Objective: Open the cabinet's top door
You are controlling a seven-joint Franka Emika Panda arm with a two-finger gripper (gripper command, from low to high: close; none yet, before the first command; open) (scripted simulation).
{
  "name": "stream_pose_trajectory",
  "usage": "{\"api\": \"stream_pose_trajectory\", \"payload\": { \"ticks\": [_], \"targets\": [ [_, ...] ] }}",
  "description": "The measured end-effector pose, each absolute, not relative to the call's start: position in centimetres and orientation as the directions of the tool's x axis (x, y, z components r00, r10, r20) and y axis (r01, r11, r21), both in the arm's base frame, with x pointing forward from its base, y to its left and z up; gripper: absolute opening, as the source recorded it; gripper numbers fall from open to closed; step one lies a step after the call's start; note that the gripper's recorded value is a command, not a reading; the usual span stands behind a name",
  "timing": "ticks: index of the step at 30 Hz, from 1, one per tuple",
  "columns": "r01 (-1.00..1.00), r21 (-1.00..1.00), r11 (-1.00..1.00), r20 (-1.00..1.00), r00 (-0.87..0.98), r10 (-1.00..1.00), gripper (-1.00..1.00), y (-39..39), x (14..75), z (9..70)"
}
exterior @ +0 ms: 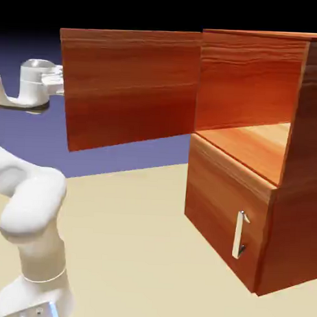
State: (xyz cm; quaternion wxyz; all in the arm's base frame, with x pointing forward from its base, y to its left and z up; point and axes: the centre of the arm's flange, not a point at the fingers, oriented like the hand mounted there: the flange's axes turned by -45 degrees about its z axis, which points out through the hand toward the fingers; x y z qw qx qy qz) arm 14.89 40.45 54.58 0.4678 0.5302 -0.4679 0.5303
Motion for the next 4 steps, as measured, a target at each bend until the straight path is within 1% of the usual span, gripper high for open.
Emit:
{"api": "stream_pose_trajectory", "payload": {
  "ticks": [4],
  "targets": [
    [-0.998,0.0,-0.059,1.0,0.0,0.0,-1.0,43.2,15.6,54.6]
  ]
}}
